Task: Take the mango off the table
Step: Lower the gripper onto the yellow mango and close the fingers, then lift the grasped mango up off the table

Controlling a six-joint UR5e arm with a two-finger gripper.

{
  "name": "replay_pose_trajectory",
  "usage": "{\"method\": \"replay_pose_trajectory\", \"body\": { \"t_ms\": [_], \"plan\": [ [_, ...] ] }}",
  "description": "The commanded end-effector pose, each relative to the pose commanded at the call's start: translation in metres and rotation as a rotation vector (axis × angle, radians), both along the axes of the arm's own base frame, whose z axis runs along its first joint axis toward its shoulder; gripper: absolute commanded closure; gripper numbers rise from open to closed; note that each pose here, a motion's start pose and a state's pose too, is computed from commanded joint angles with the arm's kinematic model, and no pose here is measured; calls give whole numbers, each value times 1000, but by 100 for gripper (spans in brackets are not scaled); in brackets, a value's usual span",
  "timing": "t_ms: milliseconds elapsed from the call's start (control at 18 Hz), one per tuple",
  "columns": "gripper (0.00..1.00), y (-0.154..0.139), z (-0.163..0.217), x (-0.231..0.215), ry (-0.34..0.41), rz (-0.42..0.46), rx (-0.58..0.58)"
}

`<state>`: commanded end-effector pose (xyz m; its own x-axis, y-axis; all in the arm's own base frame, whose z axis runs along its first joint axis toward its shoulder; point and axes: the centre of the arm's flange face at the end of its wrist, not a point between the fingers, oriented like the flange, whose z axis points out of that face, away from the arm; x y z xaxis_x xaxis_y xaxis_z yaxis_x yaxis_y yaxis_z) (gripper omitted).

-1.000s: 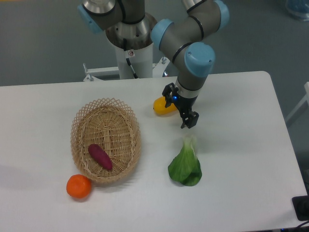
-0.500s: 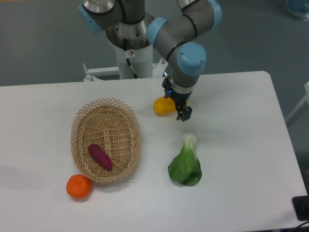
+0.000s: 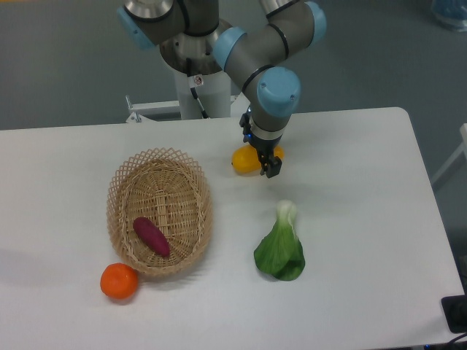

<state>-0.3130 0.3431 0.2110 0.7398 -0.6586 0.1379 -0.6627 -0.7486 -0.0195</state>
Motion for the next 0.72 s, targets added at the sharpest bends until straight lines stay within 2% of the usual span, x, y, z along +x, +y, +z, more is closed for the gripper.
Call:
{"method": "replay_pose_trajectory", "body": {
  "t_ms": [111, 722],
  "plan": [
    [0, -5, -11, 8, 5, -3, 3],
    [0, -5, -14, 9, 5, 9, 1]
  ]
}}
